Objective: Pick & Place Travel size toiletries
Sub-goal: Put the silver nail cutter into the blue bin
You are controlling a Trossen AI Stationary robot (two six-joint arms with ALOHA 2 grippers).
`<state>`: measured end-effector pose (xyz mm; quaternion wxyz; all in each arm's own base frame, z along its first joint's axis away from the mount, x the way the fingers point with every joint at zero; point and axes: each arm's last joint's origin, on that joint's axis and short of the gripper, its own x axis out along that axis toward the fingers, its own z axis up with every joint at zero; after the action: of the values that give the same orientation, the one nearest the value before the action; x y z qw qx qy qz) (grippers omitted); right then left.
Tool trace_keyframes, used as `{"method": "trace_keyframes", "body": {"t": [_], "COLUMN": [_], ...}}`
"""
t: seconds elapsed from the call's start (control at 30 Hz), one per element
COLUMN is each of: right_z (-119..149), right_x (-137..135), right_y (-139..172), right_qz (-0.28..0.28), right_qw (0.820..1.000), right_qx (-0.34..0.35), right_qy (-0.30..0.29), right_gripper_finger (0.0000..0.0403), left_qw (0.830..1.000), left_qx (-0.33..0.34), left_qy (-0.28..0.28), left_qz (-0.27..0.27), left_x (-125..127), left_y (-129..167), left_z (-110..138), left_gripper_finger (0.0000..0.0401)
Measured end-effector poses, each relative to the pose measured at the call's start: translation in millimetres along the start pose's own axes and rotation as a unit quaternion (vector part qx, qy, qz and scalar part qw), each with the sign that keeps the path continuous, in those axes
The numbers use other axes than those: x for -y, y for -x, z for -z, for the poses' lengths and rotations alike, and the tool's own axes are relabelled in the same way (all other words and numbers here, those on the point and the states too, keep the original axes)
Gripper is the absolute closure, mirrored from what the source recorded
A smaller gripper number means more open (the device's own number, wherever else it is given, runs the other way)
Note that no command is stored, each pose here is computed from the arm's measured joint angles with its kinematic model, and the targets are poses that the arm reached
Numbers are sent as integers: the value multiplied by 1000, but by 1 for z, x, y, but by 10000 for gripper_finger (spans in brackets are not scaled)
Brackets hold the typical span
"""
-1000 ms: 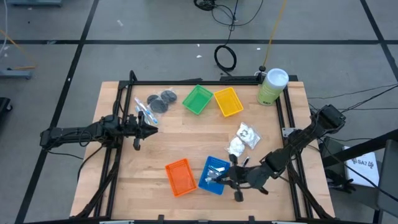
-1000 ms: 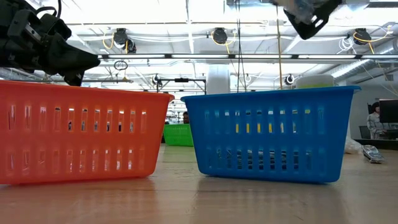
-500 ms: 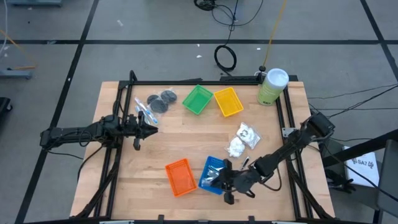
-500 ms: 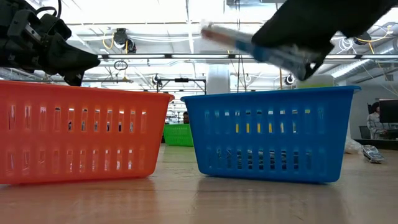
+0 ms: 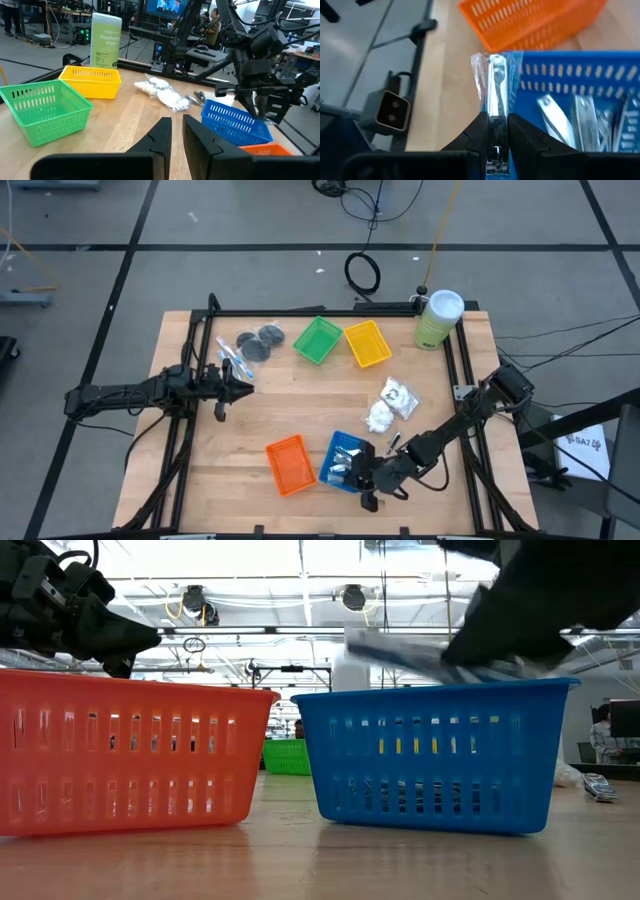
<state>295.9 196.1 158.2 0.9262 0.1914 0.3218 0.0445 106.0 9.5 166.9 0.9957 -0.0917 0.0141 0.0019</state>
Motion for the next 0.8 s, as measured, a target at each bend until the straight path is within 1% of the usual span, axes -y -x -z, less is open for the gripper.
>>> {"method": "trace_keyframes", "body": {"t": [0.1, 0.27, 0.8], "right_z": [-1, -2, -2], "right_x": [2, 2, 3], "right_y": [-1, -1, -1], "right_qz": [4, 5, 6], "right_qw": [1000, 1000, 1000], "right_qx": [1, 1, 2], "right_qy": [-8, 0, 1], "right_gripper_finger": [353, 353, 353], "left_qw": [1000, 1000, 1000], "left_qx": [0, 0, 0], "left_qy": [0, 0, 0], "left_qz": [0, 0, 0], "left_x": [0, 0, 0], "left_y": [0, 0, 0], "left_z": [0, 0, 0], "left_gripper_finger": [357, 357, 357]}}
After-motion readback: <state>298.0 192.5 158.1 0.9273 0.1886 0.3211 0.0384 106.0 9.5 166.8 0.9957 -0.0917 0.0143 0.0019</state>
